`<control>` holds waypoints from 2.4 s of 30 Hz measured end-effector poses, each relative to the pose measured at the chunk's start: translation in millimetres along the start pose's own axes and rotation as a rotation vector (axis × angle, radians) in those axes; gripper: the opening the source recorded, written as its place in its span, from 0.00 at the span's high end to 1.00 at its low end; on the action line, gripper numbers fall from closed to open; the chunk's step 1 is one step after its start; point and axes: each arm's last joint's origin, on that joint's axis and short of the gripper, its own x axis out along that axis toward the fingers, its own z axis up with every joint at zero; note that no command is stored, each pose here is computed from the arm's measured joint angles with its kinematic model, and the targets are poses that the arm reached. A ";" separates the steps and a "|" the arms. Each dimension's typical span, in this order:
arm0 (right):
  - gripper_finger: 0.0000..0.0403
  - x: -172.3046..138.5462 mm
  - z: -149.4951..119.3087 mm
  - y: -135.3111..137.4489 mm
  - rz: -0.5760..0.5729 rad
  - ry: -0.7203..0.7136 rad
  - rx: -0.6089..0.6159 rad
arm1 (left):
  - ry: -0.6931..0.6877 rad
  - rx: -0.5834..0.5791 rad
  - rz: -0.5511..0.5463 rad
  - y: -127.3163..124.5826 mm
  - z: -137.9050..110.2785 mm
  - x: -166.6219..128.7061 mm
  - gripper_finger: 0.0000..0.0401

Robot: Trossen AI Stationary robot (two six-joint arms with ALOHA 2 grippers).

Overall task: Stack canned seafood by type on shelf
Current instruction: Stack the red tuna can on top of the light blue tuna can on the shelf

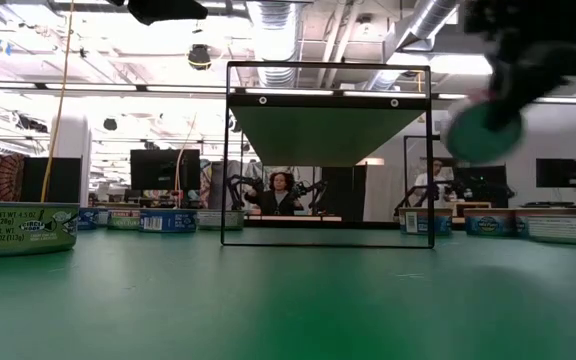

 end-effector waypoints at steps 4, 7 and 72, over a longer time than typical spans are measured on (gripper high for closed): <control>0.56 1.7 14.1 -19.4 -0.182 -0.077 -0.062 | -0.004 -0.007 0.002 0.1 0.4 0.0 0.28; 0.55 10.9 30.3 -28.6 -0.263 -0.125 -0.111 | -0.006 -0.011 0.003 0.1 0.6 0.0 0.28; 0.28 137.1 150.9 -129.3 -0.300 -0.136 -0.388 | 0.030 0.069 0.095 5.8 -2.2 1.8 0.28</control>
